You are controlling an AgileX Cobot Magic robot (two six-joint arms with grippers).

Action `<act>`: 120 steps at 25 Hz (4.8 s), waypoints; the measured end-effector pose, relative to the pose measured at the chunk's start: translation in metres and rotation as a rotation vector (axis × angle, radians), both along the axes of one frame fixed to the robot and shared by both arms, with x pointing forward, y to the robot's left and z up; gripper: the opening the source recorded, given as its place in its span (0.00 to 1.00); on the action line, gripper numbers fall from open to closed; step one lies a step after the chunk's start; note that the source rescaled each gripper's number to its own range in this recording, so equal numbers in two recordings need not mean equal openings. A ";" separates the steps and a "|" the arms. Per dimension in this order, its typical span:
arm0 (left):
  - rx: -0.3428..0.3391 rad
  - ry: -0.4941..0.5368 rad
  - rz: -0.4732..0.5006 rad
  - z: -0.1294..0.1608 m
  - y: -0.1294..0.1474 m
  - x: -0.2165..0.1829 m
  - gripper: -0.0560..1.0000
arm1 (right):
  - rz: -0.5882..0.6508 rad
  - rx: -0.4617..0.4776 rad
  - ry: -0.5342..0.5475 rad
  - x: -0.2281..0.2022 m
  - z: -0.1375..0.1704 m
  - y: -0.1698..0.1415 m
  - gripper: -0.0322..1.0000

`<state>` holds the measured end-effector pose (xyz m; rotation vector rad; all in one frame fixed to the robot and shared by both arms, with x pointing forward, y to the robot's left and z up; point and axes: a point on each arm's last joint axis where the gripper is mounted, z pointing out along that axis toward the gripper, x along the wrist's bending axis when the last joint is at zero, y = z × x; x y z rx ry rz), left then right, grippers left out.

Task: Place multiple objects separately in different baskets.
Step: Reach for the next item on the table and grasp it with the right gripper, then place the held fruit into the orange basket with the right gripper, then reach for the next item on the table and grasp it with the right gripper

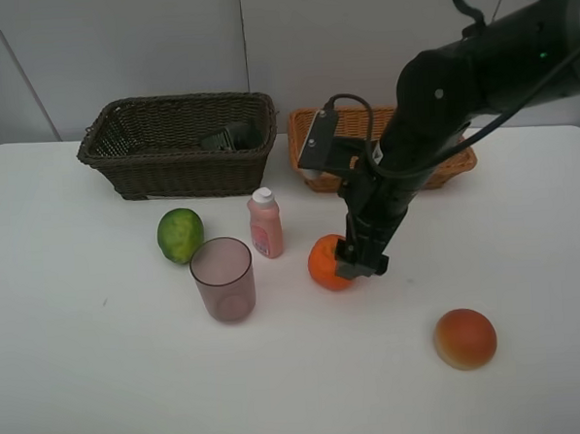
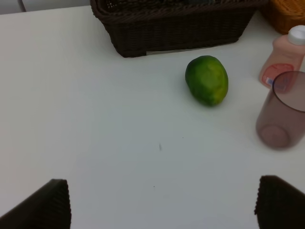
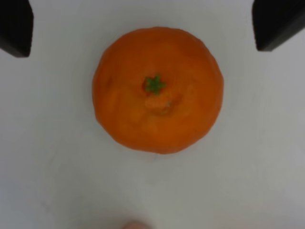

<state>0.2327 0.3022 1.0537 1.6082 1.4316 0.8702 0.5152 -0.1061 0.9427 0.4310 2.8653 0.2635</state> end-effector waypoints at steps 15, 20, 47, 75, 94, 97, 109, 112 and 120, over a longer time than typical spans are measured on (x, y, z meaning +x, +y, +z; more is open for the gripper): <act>0.000 0.000 0.000 0.000 0.000 0.000 1.00 | -0.005 -0.006 0.065 0.014 -0.035 0.013 1.00; 0.000 0.000 0.000 0.000 0.000 0.000 1.00 | -0.005 -0.009 0.069 0.016 -0.047 0.015 1.00; 0.000 0.000 0.000 0.000 0.000 0.000 1.00 | -0.009 0.003 0.049 0.019 -0.052 0.017 0.65; 0.000 0.000 0.000 0.000 0.000 0.000 1.00 | -1.113 0.287 -0.090 0.142 0.092 -0.080 0.65; 0.000 0.000 0.000 0.000 0.000 0.000 1.00 | -1.171 0.339 -0.098 0.198 -0.024 -0.095 0.65; 0.000 0.000 0.000 0.000 0.000 0.000 1.00 | -1.171 0.337 -0.097 0.199 -0.025 -0.095 0.67; 0.000 0.000 0.000 0.000 0.000 0.000 1.00 | -1.177 0.337 -0.102 0.194 -0.002 -0.096 0.87; 0.000 0.000 0.000 0.000 0.000 0.000 1.00 | -1.178 0.301 -0.099 0.183 0.022 -0.098 0.88; 0.000 0.000 0.000 0.000 0.000 0.000 1.00 | -1.171 0.206 -0.018 0.109 0.050 -0.103 0.88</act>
